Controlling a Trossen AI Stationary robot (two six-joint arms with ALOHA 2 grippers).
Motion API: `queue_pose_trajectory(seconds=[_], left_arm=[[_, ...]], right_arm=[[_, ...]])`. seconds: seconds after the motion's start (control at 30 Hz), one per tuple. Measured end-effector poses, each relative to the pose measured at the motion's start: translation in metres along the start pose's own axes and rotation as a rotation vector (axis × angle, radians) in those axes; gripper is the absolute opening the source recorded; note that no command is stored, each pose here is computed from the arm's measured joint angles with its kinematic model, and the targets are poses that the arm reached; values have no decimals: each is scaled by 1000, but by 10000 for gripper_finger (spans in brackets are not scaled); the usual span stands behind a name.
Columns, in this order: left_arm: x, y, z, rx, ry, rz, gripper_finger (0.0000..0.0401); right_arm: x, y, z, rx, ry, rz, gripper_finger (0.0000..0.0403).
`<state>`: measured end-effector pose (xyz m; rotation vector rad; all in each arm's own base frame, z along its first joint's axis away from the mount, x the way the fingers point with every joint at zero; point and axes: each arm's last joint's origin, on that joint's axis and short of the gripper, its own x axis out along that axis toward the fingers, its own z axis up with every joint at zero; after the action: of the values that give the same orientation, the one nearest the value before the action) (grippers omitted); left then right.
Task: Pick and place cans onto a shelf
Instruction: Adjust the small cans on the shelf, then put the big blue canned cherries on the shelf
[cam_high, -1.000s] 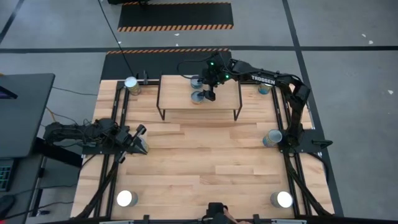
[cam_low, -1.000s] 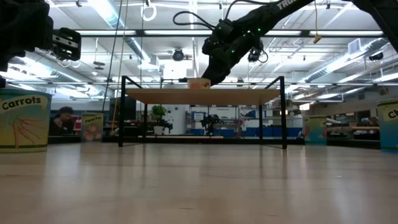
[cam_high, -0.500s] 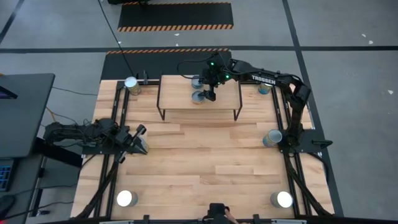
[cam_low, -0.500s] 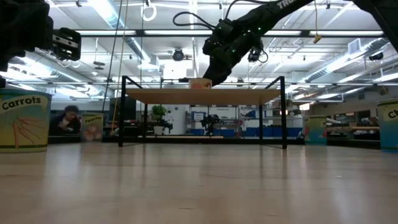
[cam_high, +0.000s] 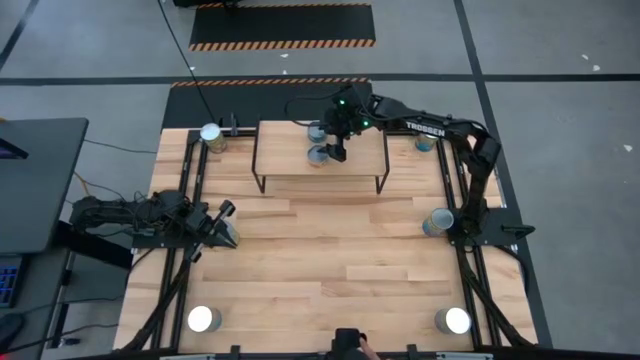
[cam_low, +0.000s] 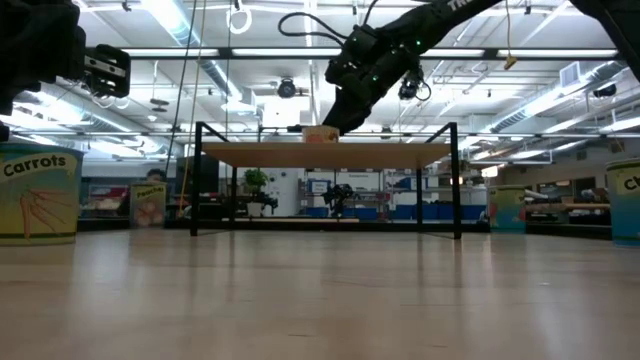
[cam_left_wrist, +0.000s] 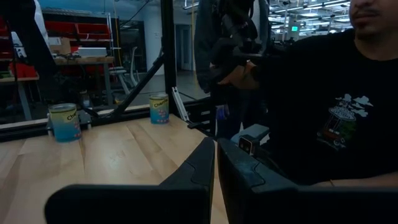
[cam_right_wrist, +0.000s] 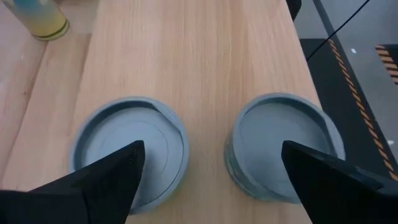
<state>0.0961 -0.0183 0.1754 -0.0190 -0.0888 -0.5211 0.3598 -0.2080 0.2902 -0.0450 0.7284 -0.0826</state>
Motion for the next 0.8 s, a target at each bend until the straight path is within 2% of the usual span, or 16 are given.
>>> queue_pose_trajectory(seconds=[0.3, 0.63, 0.8], left_arm=[[0, 0, 0, 1, -1, 0, 27], [0, 0, 0, 0, 0, 0, 27], [0, 0, 0, 0, 0, 0, 27]], right_arm=[[-27, 17, 25, -44, -57, 3, 386], [-73, 80, 59, -112, -184, 83, 385], [-96, 113, 68, -110, -229, 146, 364]])
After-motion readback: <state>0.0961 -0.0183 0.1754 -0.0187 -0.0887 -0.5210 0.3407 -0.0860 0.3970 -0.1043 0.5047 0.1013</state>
